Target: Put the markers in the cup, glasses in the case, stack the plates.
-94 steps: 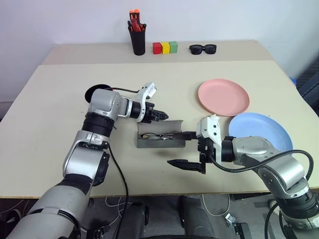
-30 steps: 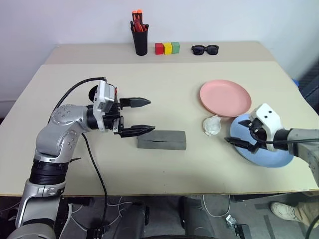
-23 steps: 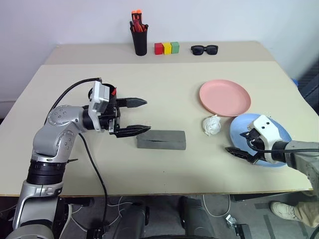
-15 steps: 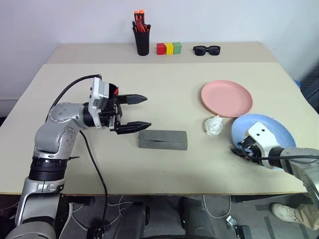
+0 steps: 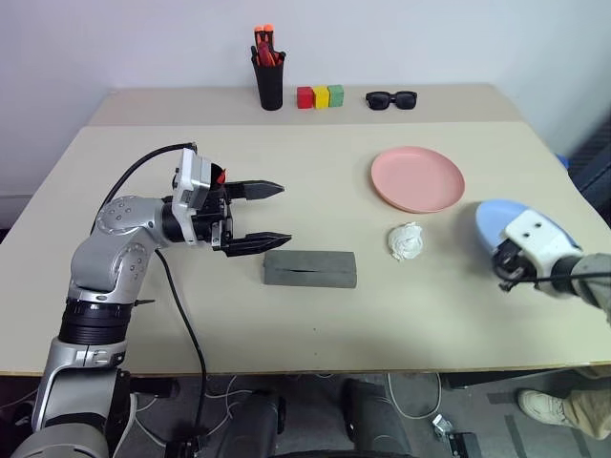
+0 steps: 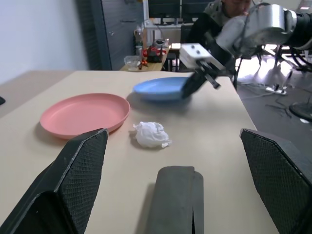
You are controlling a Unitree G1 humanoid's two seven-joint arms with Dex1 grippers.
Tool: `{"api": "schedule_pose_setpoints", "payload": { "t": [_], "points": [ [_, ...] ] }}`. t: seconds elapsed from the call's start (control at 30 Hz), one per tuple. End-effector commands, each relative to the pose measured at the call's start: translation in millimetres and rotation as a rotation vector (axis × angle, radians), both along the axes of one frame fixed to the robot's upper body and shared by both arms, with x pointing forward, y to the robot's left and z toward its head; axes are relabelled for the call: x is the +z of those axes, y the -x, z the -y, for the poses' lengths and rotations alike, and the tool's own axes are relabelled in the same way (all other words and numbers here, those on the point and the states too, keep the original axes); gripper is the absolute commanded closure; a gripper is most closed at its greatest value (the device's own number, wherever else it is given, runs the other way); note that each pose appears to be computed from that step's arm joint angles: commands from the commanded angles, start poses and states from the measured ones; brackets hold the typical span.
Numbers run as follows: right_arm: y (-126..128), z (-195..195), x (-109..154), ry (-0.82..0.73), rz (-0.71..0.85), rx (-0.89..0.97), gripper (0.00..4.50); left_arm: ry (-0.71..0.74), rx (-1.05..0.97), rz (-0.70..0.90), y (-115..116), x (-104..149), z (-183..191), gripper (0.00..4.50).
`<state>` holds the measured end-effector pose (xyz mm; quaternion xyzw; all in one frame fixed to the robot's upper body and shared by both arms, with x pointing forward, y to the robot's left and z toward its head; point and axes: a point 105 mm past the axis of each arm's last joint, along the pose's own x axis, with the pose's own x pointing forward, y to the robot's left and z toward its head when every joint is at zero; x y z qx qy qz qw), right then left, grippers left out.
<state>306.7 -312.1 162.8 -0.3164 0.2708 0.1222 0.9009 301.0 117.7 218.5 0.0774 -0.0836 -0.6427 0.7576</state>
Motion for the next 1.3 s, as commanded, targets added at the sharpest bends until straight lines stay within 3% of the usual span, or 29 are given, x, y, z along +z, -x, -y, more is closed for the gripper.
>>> {"api": "schedule_pose_setpoints", "payload": {
  "t": [0.03, 0.2, 0.4, 0.47, 0.53, 0.63, 0.8, 1.03, 1.3],
  "points": [
    [-34, -11, 61, 0.003, 0.266, 0.063, 4.44, 0.029, 0.008, 0.061, 0, 15, 1, 0.00],
    [-86, -56, 65, -0.123, 0.384, 0.192, 4.44, 0.055, 0.029, 0.077, -5, 20, 3, 0.00],
    [-126, -91, 33, -0.098, 0.406, 0.293, 4.44, 0.045, 0.054, 0.088, -3, 19, 0, 0.00],
    [-130, -97, 17, -0.182, 0.353, 0.299, 4.44, 0.051, 0.067, 0.083, -1, 20, -2, 0.00],
    [-131, -101, 9, -0.260, 0.331, 0.311, 3.85, 0.055, 0.078, 0.079, 1, 20, -3, 0.00],
    [-129, -107, 11, -0.304, 0.319, 0.332, 2.62, 0.049, 0.090, 0.077, 2, 19, -4, 0.00],
    [-120, -98, 29, -0.368, 0.335, 0.327, 0.08, 0.049, 0.096, 0.074, 4, 19, -5, 0.00],
    [-85, -82, 64, -0.596, 0.372, 0.282, 0.08, 0.058, 0.080, 0.081, 1, 20, -2, 0.00],
    [-17, -108, 25, -0.586, 0.140, 0.404, 0.08, 0.043, 0.062, 0.107, -2, 28, -7, 0.00]
  ]
}}
